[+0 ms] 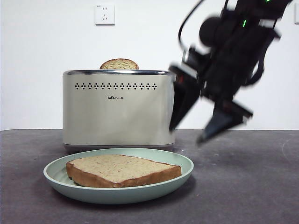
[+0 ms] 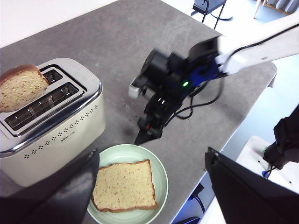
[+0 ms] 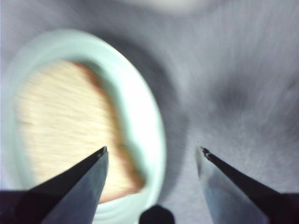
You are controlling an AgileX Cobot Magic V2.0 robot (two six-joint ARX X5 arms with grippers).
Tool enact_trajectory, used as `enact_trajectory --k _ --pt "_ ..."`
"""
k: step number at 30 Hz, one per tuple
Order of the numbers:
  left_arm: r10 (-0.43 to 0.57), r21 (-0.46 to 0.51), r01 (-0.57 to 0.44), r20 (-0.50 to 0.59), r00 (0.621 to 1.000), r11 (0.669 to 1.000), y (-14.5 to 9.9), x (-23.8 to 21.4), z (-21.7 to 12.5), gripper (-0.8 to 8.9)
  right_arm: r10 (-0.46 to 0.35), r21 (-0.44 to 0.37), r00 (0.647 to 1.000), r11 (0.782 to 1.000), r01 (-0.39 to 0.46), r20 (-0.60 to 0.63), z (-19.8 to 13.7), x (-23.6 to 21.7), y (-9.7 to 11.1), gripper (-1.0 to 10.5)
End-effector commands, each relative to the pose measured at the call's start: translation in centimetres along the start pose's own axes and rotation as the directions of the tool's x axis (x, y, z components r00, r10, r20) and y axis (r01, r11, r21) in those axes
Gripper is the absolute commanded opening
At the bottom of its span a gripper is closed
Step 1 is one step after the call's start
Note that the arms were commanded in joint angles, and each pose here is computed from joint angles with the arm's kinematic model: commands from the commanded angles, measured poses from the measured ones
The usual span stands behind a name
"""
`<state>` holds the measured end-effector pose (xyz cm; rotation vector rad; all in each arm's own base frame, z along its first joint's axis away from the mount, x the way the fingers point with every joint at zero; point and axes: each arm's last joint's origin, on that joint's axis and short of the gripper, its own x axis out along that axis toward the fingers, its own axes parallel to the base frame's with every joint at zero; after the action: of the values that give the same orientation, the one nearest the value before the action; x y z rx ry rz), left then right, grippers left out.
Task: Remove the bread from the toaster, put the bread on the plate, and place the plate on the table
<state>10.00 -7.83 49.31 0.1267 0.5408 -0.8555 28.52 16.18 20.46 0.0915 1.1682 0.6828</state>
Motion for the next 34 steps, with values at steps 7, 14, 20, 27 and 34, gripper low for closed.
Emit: enact_trajectory --k 7,14,20,27,34 --pt "0.129 0.057 -0.127 -0.029 0.991 0.990 0.9 2.0 0.8 3.77 0.085 -0.148 0.939 0.988 -0.037 0.333 -1.0 -11.7 4.7 3.1" --pt "0.125 0.062 -0.118 -0.109 0.986 0.991 1.4 3.9 0.8 3.77 0.140 -0.231 0.837 0.973 -0.017 0.528 -5.4 -20.3 7.4 2.7" --pt "0.122 0.060 -0.115 -0.128 0.984 0.992 1.7 4.9 1.1 3.31 0.096 -0.213 0.809 0.976 0.036 0.580 -7.9 -22.6 7.7 1.9" --pt "0.119 0.105 -0.106 -0.127 0.985 0.989 1.7 5.0 1.1 -0.08 0.082 -0.216 0.836 0.975 0.045 0.543 -8.1 -22.2 7.5 -0.1" --pt "0.119 0.105 -0.107 -0.126 0.985 0.989 1.7 5.0 1.1 -0.08 0.081 -0.214 0.839 0.976 0.043 0.537 -8.0 -22.1 7.5 -0.1"
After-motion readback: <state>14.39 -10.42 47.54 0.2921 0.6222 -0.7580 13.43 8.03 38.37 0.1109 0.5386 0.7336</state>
